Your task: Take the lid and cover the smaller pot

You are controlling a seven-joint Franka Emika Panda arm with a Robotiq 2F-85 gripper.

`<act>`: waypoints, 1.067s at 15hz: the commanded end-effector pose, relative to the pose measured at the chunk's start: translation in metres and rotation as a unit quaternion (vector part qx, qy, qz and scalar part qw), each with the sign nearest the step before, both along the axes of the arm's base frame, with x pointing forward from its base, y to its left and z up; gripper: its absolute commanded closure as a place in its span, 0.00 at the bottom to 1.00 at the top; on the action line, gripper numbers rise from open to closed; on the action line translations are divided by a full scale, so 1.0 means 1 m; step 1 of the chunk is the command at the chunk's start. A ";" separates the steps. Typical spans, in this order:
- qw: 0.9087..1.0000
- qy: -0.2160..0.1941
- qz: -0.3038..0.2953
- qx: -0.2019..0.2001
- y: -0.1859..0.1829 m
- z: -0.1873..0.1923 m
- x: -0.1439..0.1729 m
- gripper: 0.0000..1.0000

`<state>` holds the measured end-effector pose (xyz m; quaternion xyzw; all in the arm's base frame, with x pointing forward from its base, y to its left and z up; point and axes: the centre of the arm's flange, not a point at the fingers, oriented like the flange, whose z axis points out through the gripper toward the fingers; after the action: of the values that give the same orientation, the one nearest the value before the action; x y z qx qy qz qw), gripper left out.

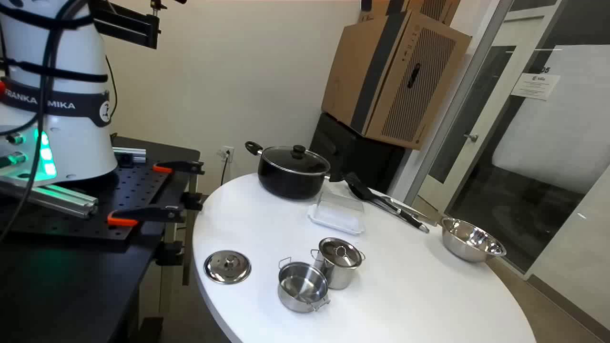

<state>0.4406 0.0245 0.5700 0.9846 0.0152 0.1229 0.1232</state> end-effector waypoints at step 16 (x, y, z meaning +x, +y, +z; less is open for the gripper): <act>0.994 0.108 -0.028 -0.006 -0.064 -0.220 -0.050 0.00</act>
<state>0.3988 -0.0318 0.3905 0.9939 0.0001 0.0286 0.1066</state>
